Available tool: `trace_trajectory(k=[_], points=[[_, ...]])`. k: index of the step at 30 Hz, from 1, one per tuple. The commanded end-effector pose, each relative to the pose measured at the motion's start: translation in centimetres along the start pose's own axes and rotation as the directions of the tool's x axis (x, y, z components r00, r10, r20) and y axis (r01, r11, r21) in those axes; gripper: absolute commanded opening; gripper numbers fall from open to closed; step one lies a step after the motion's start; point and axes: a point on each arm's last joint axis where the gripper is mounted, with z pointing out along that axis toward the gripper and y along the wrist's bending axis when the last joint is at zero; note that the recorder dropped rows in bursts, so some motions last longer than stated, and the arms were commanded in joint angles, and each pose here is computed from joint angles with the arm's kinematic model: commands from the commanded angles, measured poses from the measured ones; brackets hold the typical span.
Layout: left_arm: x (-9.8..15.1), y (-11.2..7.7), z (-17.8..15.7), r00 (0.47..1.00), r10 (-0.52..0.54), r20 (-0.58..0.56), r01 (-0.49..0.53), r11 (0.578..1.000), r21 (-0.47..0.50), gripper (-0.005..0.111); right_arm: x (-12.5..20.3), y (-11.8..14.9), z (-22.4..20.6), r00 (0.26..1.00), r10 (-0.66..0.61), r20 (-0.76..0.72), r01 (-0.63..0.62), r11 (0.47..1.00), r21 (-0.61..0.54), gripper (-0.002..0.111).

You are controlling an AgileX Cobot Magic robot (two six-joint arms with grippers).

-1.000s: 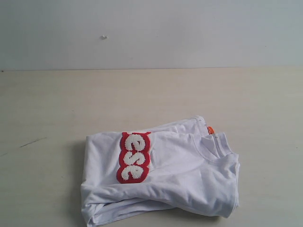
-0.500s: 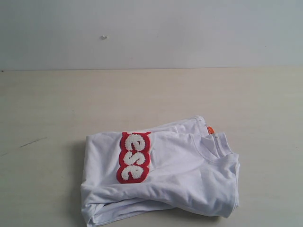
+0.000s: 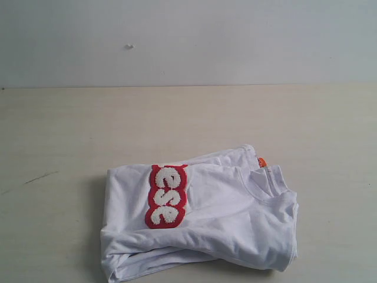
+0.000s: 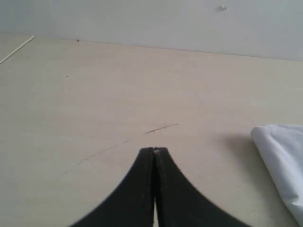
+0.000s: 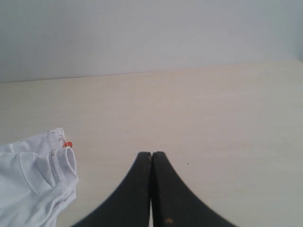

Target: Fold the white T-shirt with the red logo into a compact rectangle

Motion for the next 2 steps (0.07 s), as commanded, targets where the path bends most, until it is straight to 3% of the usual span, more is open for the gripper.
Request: trace_trajectory(k=[1, 2], points=[[-0.01, 0.03, -0.01, 1.0, -0.008, 0.011, 0.008, 1.0, -0.003, 0.0, 0.08, -0.07, 0.01, 1.0, -0.009, 0.006, 0.008, 1.0, 0.01, 0.0], [-0.01, 0.03, -0.01, 1.0, -0.008, 0.011, 0.008, 1.0, -0.003, 0.0, 0.08, -0.07, 0.01, 1.0, -0.009, 0.006, 0.008, 1.0, 0.01, 0.0]])
